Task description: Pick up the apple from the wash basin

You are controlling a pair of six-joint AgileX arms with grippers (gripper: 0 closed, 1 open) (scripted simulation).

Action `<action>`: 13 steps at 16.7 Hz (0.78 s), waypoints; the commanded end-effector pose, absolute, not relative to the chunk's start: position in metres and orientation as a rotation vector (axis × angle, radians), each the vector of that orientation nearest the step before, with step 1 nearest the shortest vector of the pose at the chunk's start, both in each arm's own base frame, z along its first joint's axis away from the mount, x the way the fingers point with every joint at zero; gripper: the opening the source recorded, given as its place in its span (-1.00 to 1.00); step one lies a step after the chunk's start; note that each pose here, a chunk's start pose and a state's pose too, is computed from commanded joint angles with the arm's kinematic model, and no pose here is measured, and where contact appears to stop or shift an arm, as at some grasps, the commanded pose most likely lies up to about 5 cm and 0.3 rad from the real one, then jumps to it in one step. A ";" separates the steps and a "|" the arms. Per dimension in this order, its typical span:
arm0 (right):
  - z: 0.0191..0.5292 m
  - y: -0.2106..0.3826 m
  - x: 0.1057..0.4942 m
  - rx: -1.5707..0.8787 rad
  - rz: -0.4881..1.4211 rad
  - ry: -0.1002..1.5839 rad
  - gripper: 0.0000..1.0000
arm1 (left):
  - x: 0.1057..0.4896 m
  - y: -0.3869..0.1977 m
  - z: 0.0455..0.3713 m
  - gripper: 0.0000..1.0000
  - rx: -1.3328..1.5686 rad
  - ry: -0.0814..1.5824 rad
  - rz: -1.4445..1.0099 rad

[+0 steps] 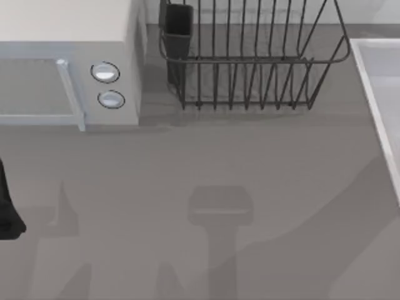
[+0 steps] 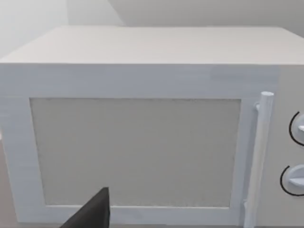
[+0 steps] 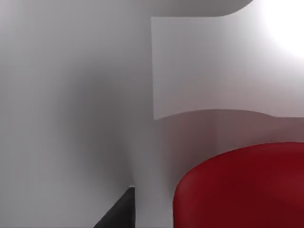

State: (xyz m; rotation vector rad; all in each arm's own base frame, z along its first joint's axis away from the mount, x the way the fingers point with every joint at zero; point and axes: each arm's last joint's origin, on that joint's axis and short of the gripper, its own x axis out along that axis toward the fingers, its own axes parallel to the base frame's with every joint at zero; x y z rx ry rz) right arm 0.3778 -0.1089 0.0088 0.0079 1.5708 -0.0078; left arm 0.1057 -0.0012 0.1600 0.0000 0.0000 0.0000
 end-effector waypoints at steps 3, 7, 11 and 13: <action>0.009 -0.109 0.378 0.008 -0.008 1.571 -0.96 | 0.106 -0.001 0.160 1.00 0.000 0.000 0.000; 0.009 -0.109 0.378 0.008 -0.008 1.571 -1.00 | 0.106 -0.001 0.160 1.00 0.000 0.000 0.000; 0.009 -0.109 0.378 0.008 -0.008 1.571 -1.00 | 0.106 -0.001 0.160 1.00 0.000 0.000 0.000; 0.035 -0.110 0.384 0.011 -0.012 1.523 -1.00 | 0.106 -0.001 0.160 1.00 0.000 0.000 0.000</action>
